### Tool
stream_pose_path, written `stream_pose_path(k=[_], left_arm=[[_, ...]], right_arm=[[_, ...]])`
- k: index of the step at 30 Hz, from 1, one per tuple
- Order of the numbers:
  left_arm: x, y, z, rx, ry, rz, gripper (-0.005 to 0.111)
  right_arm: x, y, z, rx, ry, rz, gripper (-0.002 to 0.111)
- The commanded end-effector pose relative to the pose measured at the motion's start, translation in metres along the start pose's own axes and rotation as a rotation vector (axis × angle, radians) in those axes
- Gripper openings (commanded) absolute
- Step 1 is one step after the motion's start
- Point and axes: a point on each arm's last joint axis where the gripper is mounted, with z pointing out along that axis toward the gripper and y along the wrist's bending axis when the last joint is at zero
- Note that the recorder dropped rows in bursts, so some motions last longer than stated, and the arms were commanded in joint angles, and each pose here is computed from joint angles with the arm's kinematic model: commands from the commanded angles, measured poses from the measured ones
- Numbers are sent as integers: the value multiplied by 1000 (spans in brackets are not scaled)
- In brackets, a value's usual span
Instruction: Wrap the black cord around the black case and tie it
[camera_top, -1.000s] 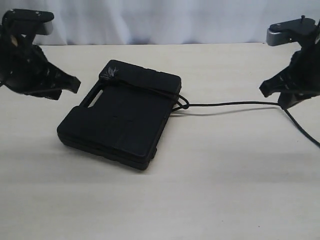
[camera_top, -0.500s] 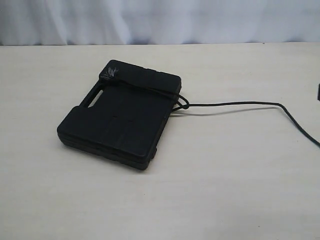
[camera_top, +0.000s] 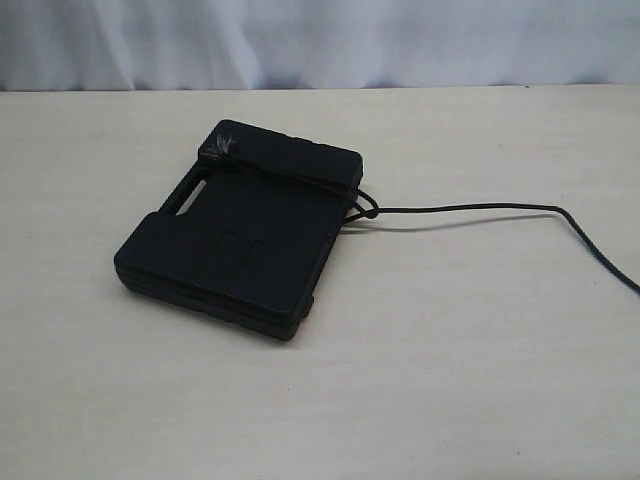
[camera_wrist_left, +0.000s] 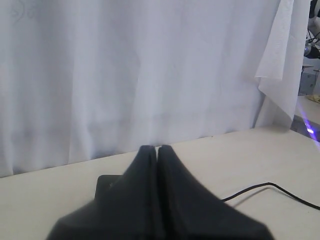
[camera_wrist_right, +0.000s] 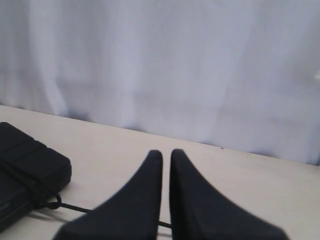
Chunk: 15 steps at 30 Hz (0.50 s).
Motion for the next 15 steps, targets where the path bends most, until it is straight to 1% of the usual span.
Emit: stream_pose_path(k=[1, 4, 6, 10, 14, 15], left_arm=[[2, 0, 0, 7, 6, -3, 0], [2, 0, 0, 7, 6, -3, 0], [2, 0, 0, 7, 6, -3, 0], [2, 0, 0, 7, 6, -3, 0], [2, 0, 0, 7, 6, -3, 0], [2, 0, 0, 7, 6, -3, 0]], right_arm=[[-1, 0, -4, 1, -25, 2, 5], [-3, 0, -8, 5, -45, 3, 5], [0, 0, -16, 11, -92, 3, 5], [28, 4, -34, 16, -131, 3, 5], [72, 9, -45, 17, -137, 3, 5], [74, 10, -48, 19, -158, 11, 5]])
